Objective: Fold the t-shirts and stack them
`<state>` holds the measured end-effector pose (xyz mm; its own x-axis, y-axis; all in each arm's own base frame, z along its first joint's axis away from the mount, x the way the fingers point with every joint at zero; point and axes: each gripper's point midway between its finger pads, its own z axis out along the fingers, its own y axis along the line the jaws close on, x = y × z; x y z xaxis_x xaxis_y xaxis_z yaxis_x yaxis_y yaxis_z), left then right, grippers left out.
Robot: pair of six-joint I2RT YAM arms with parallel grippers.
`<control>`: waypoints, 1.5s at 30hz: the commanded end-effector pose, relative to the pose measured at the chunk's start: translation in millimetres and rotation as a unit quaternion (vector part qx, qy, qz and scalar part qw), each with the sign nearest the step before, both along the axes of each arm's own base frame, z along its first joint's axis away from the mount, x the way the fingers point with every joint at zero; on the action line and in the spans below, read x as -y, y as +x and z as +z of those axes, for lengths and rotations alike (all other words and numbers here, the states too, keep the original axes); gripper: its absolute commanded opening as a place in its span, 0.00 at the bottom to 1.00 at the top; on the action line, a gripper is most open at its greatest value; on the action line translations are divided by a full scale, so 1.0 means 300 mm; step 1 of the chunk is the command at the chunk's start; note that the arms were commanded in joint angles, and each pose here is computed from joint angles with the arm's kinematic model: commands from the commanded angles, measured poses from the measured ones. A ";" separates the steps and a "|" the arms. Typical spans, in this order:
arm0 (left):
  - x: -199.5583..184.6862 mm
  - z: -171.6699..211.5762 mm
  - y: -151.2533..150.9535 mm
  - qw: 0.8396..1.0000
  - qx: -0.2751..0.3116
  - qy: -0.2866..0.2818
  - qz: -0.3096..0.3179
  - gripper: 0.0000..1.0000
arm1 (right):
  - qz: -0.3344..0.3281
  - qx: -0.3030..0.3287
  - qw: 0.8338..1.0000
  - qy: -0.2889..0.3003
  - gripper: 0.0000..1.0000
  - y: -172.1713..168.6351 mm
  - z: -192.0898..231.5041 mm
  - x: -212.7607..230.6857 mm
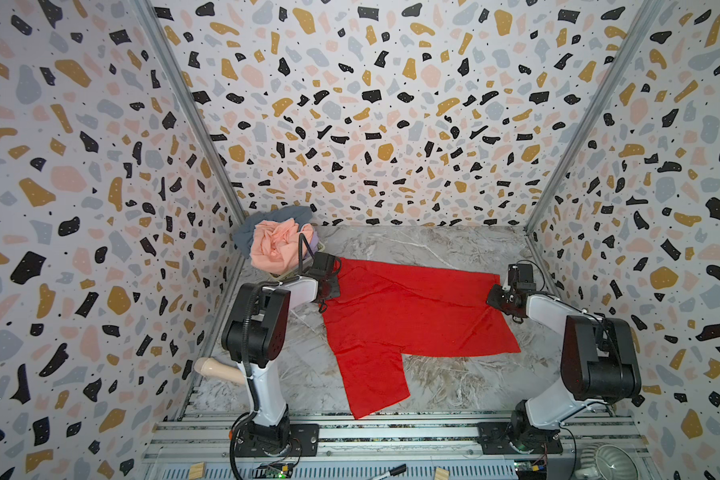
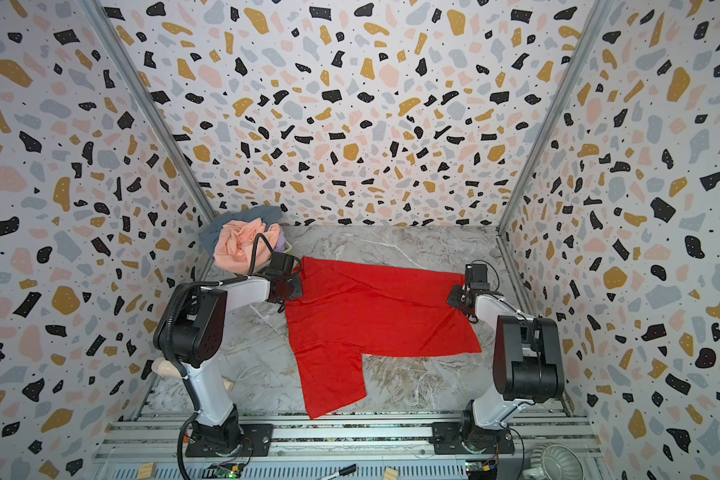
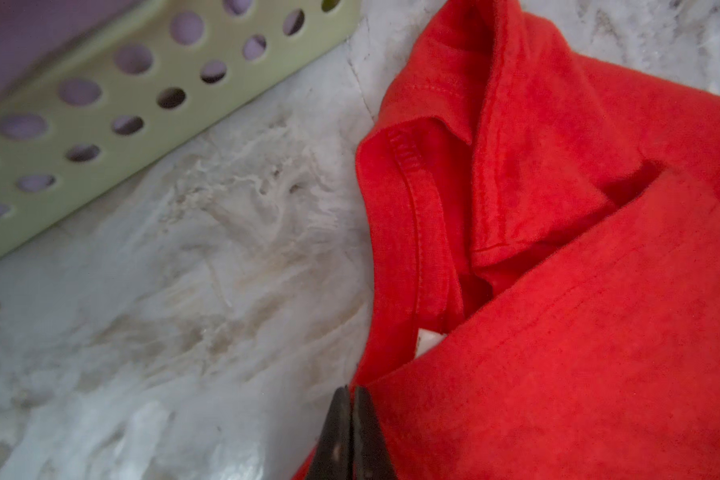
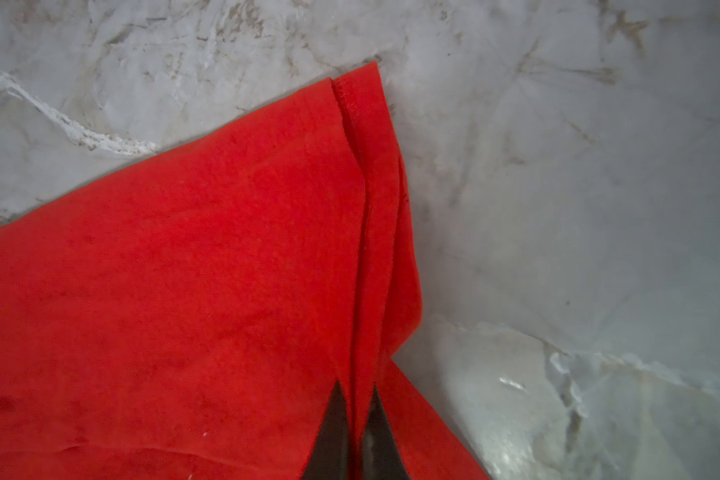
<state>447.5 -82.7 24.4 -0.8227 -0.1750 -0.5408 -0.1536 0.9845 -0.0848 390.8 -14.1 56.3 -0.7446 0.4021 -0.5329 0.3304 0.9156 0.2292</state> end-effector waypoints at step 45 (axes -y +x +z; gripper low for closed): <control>0.164 0.674 0.216 0.968 0.209 -0.103 -0.093 0.00 | 0.002 0.214 0.977 0.019 0.00 0.311 0.480 0.034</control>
<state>490.4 -121.2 187.4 -0.6378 -0.1945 -0.7453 0.0346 0.9594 -0.2800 458.4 -19.0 156.5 -0.5632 0.3980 -0.7242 0.2369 0.9173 0.3200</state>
